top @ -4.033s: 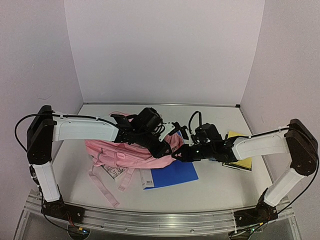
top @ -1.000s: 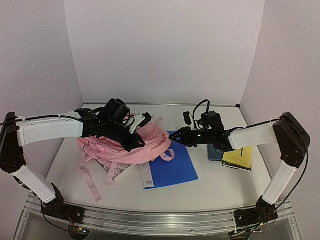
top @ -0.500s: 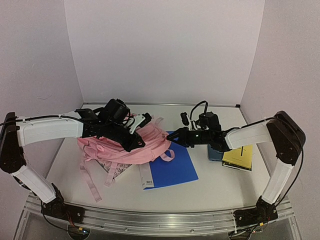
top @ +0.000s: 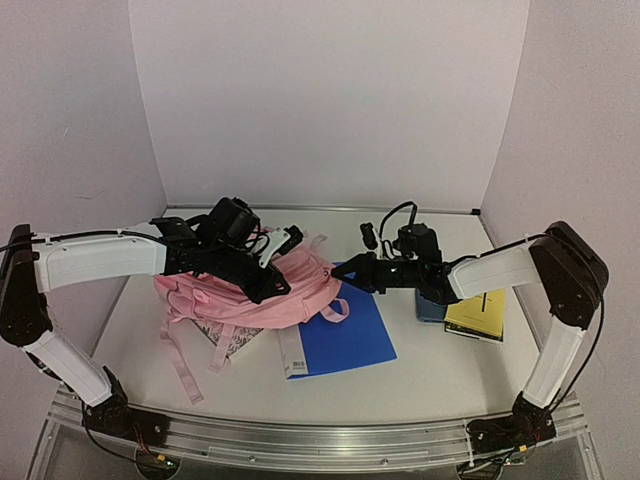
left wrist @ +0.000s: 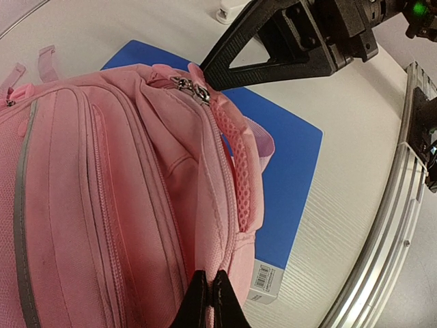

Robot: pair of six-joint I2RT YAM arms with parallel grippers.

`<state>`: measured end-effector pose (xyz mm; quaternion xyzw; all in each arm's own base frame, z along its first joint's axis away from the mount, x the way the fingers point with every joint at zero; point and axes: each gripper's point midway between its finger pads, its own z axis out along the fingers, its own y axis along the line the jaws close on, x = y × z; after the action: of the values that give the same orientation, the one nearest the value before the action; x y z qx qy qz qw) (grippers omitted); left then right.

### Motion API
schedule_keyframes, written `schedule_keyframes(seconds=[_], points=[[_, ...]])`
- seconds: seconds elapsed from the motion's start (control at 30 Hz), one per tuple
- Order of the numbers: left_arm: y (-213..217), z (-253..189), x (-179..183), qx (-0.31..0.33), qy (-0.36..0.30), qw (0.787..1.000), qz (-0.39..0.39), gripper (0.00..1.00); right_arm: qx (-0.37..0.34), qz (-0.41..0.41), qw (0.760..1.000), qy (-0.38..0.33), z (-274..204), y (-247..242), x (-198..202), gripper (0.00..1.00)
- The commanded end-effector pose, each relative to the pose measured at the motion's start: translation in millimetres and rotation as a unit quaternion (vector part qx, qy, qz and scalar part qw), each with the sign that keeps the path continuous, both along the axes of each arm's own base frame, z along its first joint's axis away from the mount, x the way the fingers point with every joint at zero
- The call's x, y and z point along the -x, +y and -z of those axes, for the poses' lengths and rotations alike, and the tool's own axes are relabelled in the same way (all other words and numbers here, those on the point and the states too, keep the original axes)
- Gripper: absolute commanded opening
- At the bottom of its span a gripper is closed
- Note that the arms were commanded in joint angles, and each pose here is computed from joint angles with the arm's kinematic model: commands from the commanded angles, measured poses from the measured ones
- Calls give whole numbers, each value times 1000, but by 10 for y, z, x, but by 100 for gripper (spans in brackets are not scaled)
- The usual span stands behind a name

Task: Pack the student bag
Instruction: Unzip the student bag at the center of the board.

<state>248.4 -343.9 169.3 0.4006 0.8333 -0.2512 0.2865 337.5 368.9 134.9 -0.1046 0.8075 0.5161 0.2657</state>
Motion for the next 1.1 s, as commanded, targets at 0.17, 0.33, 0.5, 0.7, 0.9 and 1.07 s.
schedule_keyframes(seconds=[0.17,0.33,0.5,0.7,0.9,1.07], points=[[-58,-273,-32,40,-23,999,3,0,-47,-14,998,-34,-322,117,-20,23],[-61,-285,-33,42,-23,999,3,0,-47,-12,998,-29,-267,123,-32,22],[-61,-287,-32,42,-23,999,3,0,-52,-10,998,-25,-239,142,-59,26],[-64,-286,-31,42,-22,999,4,0,-52,-9,998,-22,-192,168,-97,27],[-69,-277,-33,42,-21,999,4,0,-57,-7,998,-23,-185,180,-118,27],[-71,-274,-24,42,-19,999,5,0,-60,-5,998,-22,-172,197,-145,28]])
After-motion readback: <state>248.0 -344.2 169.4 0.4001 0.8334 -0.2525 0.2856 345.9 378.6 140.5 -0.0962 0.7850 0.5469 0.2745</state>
